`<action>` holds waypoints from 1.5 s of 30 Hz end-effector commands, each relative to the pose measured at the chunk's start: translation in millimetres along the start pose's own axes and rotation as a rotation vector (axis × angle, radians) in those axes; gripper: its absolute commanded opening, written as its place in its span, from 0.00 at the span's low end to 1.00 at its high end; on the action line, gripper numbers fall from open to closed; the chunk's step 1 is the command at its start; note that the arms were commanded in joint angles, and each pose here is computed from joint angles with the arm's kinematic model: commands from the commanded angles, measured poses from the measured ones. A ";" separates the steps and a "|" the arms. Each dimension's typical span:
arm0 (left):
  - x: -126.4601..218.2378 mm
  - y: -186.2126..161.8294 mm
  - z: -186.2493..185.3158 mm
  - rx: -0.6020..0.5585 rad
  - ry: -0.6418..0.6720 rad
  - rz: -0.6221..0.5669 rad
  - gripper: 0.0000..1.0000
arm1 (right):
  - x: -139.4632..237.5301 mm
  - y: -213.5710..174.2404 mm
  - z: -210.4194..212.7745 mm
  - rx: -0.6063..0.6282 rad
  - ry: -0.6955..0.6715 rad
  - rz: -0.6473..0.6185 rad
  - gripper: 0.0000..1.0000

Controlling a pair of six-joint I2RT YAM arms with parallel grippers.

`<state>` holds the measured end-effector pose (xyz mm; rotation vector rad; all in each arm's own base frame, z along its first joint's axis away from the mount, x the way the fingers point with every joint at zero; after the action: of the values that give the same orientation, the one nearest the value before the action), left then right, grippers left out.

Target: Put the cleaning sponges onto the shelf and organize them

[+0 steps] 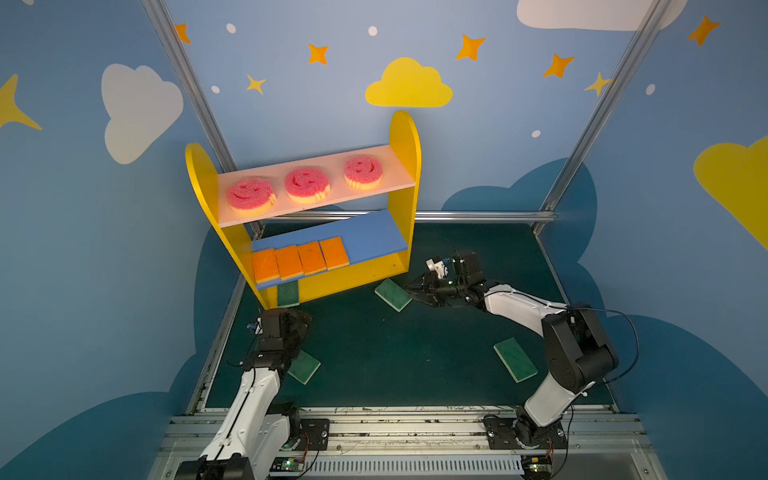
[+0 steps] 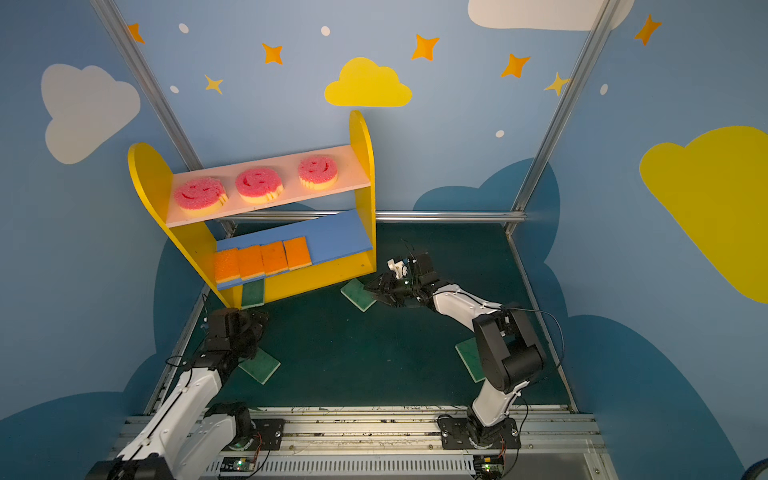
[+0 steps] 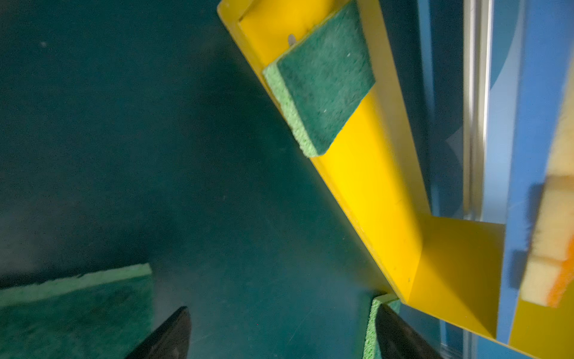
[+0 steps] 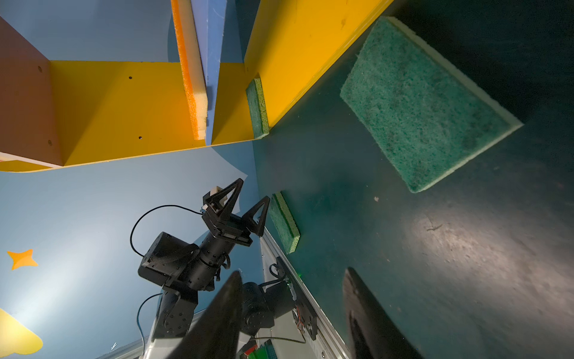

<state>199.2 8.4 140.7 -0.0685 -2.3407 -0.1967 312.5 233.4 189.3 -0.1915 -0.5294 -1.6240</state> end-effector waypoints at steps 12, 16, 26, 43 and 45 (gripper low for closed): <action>7.6 -1.7 16.1 0.014 0.397 0.026 0.99 | 0.0 -3.6 -0.6 0.009 -0.018 0.018 0.52; -0.5 -3.8 18.1 -0.002 0.422 0.057 1.00 | -1.5 -2.1 -1.3 0.004 -0.019 0.019 0.52; -16.8 -11.3 38.1 0.008 0.344 0.082 0.88 | -2.3 0.6 -0.7 0.005 -0.034 0.021 0.52; -58.5 -47.7 29.9 -0.063 0.288 0.247 0.67 | -8.2 -0.4 -8.2 -0.012 -0.036 0.029 0.52; -61.3 -61.1 21.2 -0.096 0.259 0.261 0.67 | -8.6 -0.7 -9.4 -0.014 -0.039 0.030 0.52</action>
<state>197.3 -6.3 102.2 -0.0893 -1.8721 -0.3352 312.6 233.7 179.8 -0.2413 -0.5343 -1.6012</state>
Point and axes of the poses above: each gripper's point midway between its finger pads, its own x axis back along the fingers, its own z axis along the line the jaws close on, y = z × x, the point moved 9 cm from there along x, back along the fingers, and after that the axes turned 11 degrees about x, right-handed, at the moved point
